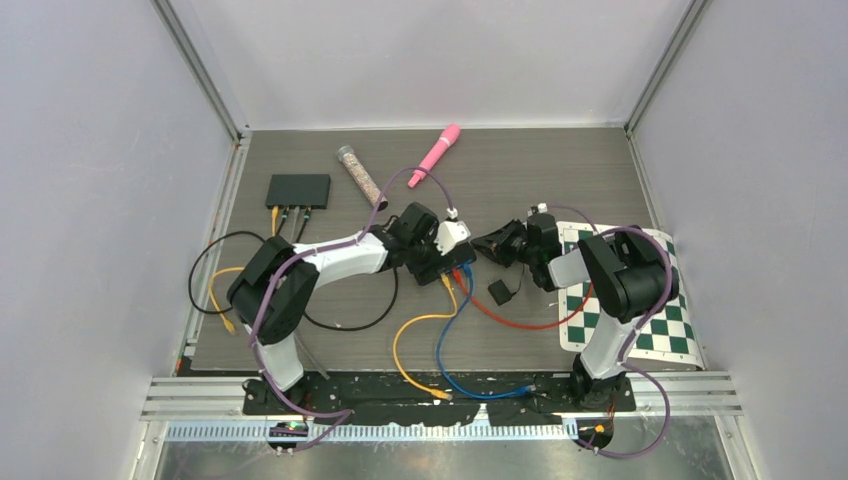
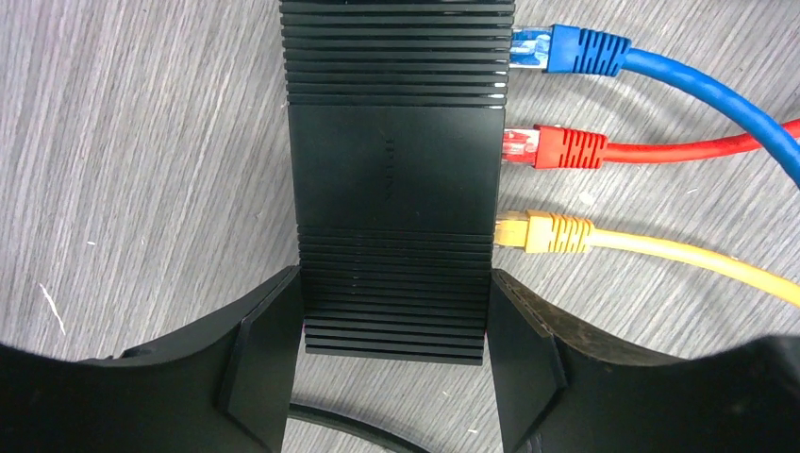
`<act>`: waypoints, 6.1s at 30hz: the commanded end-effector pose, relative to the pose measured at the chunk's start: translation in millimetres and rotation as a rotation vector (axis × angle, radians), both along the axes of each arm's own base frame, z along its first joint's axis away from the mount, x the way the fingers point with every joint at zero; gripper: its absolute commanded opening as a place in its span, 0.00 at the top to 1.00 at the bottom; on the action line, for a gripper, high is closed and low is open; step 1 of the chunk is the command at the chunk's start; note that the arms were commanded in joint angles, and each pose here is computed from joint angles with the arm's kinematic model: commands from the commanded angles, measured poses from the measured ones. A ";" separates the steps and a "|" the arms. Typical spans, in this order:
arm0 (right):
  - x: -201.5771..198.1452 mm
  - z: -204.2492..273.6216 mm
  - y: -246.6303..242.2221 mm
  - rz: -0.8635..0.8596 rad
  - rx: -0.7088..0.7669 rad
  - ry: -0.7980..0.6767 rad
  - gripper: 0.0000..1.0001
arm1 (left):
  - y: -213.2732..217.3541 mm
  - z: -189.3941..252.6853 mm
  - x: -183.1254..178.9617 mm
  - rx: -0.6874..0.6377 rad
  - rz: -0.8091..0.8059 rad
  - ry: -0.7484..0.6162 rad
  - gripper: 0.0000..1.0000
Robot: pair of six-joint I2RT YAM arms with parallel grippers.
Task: Pull the plug from the switch port
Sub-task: Pull the connector from the switch port, then place the connector at the center of the board.
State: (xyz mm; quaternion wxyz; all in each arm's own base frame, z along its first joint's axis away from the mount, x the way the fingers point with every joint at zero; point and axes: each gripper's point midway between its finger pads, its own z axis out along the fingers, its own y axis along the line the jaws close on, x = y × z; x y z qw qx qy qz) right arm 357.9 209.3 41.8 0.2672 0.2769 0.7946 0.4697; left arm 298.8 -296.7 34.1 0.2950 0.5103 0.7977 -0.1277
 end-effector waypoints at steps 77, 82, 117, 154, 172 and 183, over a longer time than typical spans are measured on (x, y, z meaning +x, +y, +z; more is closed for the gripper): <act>3.5 30.7 -32.2 -0.017 -0.202 0.028 0.95 | 18.2 -58.2 -64.1 0.072 -0.031 0.268 0.45; -0.2 43.4 -22.4 -0.007 -0.025 -0.051 0.95 | 17.5 -59.6 -64.1 0.079 -0.037 0.277 0.45; 3.1 46.2 -59.8 -0.116 -0.034 -0.027 0.95 | 10.6 -53.0 -76.8 0.033 -0.095 0.323 0.48; 10.8 54.6 -80.1 -0.079 -0.187 -0.030 0.94 | 13.2 -57.4 -84.7 0.024 -0.093 0.347 0.48; 21.0 113.7 -84.8 0.110 -0.416 -0.141 0.95 | 7.5 -24.9 -62.3 0.048 -0.086 0.273 0.31; 47.5 51.5 -60.4 0.349 -0.433 0.009 0.93 | 6.8 -29.7 -68.5 0.054 -0.091 0.319 0.34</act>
